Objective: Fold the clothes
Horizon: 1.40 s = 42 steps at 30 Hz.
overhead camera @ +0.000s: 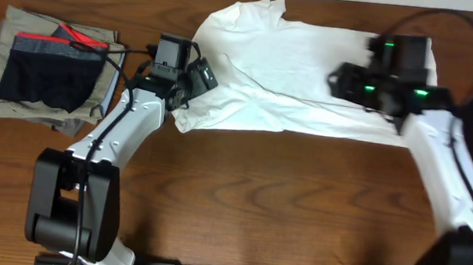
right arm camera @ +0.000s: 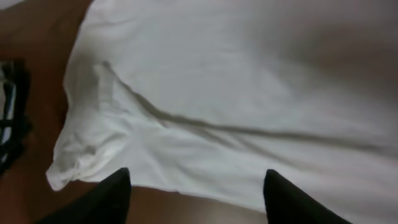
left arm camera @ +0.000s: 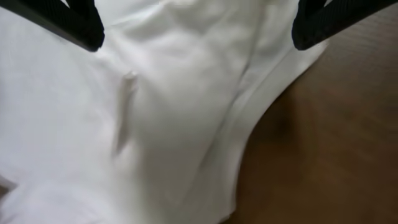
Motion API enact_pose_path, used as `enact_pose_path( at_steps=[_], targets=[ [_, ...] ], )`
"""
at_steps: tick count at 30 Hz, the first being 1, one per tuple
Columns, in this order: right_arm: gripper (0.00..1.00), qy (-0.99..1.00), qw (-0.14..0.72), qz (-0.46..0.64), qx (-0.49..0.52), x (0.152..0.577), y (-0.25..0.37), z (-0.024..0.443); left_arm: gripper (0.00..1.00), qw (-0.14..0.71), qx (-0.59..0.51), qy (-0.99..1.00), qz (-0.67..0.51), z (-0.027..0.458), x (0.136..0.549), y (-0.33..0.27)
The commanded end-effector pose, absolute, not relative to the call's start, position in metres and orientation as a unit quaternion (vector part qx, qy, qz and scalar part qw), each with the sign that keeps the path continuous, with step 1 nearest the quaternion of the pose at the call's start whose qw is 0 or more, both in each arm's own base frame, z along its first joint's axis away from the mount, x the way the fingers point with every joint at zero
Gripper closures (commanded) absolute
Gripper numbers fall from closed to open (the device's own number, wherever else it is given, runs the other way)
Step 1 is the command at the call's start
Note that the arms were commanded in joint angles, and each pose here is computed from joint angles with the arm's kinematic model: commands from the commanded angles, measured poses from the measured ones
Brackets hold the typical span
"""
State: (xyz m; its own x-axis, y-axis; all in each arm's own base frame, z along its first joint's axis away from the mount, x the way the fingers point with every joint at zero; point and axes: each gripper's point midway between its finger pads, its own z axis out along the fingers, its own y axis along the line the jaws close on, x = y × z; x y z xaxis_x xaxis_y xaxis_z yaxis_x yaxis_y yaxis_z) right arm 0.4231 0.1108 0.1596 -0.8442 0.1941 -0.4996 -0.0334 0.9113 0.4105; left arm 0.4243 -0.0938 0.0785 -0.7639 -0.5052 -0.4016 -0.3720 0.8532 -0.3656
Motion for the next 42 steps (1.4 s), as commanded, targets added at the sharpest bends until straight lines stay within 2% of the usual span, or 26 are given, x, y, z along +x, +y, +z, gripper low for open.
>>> enact_pose_path(
  at_steps=[1, 7, 17, 18, 28, 37, 42],
  targets=[
    [0.25, 0.951, 0.252, 0.177, -0.014, 0.425, 0.142, 0.120, 0.02, 0.236, -0.241, 0.935, -0.106, 0.072, 0.418, -0.080],
    [0.22, 0.970, 0.226, 0.066, -0.056, 0.421, 0.154, 0.065, 0.02, 0.204, -0.246, 0.943, -0.091, 0.063, 0.403, -0.075],
    [0.28, 0.963, 0.222, -0.073, -0.135, 0.418, 0.126, 0.055, 0.02, 0.184, -0.247, 0.948, -0.081, 0.058, 0.393, -0.073],
    [0.31, 0.962, 0.216, -0.083, -0.146, 0.418, 0.123, 0.052, 0.02, 0.183, -0.247, 0.948, -0.081, 0.057, 0.392, -0.073],
    [0.43, 0.959, 0.207, -0.091, -0.173, 0.418, 0.124, 0.042, 0.02, 0.180, -0.247, 0.949, -0.079, 0.055, 0.390, -0.072],
    [0.43, 0.961, 0.176, -0.099, -0.189, 0.413, 0.124, 0.015, 0.02, 0.179, -0.247, 0.949, -0.079, 0.053, 0.390, -0.072],
    [0.43, 0.958, 0.185, -0.106, -0.189, 0.418, 0.122, 0.015, 0.02, 0.180, -0.247, 0.949, -0.079, 0.053, 0.390, -0.072]
  ],
)
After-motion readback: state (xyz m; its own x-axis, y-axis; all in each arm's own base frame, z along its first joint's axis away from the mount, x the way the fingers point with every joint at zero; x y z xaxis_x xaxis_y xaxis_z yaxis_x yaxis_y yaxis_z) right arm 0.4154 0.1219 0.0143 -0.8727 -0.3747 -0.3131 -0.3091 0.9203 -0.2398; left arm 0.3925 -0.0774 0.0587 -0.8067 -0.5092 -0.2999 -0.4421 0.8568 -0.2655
